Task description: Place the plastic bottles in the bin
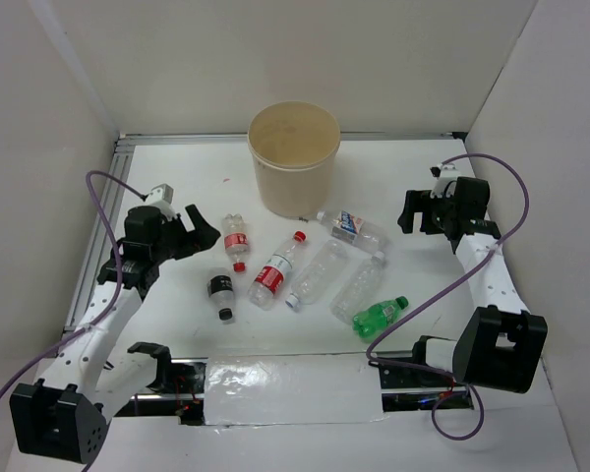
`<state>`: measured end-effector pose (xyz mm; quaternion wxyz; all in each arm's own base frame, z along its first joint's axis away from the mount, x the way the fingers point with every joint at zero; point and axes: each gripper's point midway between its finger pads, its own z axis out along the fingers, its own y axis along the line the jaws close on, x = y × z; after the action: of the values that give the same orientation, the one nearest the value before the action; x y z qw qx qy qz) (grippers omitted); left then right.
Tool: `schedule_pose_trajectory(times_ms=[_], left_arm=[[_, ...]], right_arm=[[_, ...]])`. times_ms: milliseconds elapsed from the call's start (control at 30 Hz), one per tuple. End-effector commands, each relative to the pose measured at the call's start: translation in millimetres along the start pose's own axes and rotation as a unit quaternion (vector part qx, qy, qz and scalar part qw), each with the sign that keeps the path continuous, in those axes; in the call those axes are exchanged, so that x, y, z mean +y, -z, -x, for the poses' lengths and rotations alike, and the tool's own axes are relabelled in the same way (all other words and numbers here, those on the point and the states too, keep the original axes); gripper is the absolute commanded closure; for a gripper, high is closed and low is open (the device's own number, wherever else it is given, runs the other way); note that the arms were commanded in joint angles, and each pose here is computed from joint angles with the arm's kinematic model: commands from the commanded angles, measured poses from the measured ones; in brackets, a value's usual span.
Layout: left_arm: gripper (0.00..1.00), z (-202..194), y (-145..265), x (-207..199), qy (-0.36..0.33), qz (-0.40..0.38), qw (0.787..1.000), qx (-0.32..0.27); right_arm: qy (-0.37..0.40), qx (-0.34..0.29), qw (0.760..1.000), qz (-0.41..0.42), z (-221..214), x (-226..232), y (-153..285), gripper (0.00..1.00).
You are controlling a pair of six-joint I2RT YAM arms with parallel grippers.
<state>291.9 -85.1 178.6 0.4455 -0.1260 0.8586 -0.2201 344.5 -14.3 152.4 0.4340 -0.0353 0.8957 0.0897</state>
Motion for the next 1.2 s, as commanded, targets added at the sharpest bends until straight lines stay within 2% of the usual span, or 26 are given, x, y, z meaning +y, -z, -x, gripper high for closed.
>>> schedule_pose_trajectory(times_ms=[0,233,367,400,433,467,533,567,600,633,667,700,733,800,967,1000,1033,1133,1167], left_arm=[[0.01,2.7,-3.2,-8.9,-0.004,-0.022,1.000,-0.004],[0.01,0.0,-7.2,-9.5,-0.010,-0.023,1.000,0.002],[0.01,0.3,-9.4,-9.4,-0.010,-0.023,1.000,0.002],[0.04,-1.5,-11.5,-7.9,-0.009,-0.021,1.000,0.007],[0.09,-0.6,-11.5,-10.8,-0.010,-0.028,1.000,0.006],[0.29,-1.0,-14.9,-10.0,-0.009,-0.027,1.000,0.008],[0.61,-2.3,-21.5,-11.6,-0.010,-0.025,0.999,0.020],[0.69,-7.1,-24.8,-11.7,-0.011,-0.025,0.999,0.029],[0.71,0.4,-26.9,-14.0,-0.011,-0.022,0.999,0.024],[0.52,0.7,-34.7,-10.3,-0.007,-0.005,1.000,0.027],[0.52,-3.5,-39.1,-7.1,-0.005,0.000,0.999,0.037],[0.35,-2.9,-42.8,-9.0,-0.008,0.002,0.999,0.039],[0.14,-6.7,-48.0,-3.9,0.000,0.015,0.999,0.046],[0.01,-5.8,-69.2,-9.2,-0.005,0.008,0.999,0.049],[0.01,-12.9,-118.9,-12.8,-0.041,0.012,0.996,0.082],[0.01,-4.8,-127.6,-19.3,-0.050,0.011,0.996,0.077],[0.01,-19.0,-142.3,-7.4,-0.060,0.034,0.993,0.100],[0.01,-29.0,-162.1,-9.4,-0.078,0.051,0.989,0.115],[0.01,-36.6,-171.3,2.7,-0.080,0.074,0.986,0.123]], right_arm=[[0.005,0.002,1.000,0.003,-2.3,-0.3,2.0,0.00],[0.016,0.013,1.000,0.011,-10.7,-3.5,0.7,0.00],[0.035,0.014,0.998,0.048,-16.1,7.2,3.8,0.00],[0.047,0.007,0.997,0.054,-13.1,9.4,6.3,0.00],[0.044,0.012,0.997,0.063,-19.3,12.5,5.1,0.00],[0.049,0.010,0.996,0.068,-19.0,13.9,5.2,0.13],[0.046,0.006,0.996,0.072,-19.8,16.3,6.0,0.68],[0.046,0.004,0.996,0.076,-20.8,17.5,4.8,0.66],[0.049,-0.001,0.996,0.075,-18.5,18.1,7.0,0.57],[0.044,-0.001,0.996,0.080,-20.2,19.8,6.0,0.28],[0.044,-0.001,0.996,0.080,-20.3,19.8,6.0,0.20],[0.044,-0.001,0.996,0.080,-20.3,19.8,6.0,0.14],[0.044,-0.001,0.996,0.080,-18.2,19.1,4.9,0.12],[0.042,0.003,0.996,0.081,-20.5,18.6,2.8,0.11],[0.039,0.006,0.996,0.085,-17.5,19.4,-3.1,0.08],[0.039,0.006,0.996,0.085,-17.5,19.4,-3.1,0.08],[0.044,0.003,0.995,0.088,-13.6,22.1,-3.0,0.08],[0.044,0.004,0.996,0.083,-13.8,20.6,-3.1,0.08],[0.044,0.004,0.996,0.083,-13.8,20.6,-3.1,0.08]])
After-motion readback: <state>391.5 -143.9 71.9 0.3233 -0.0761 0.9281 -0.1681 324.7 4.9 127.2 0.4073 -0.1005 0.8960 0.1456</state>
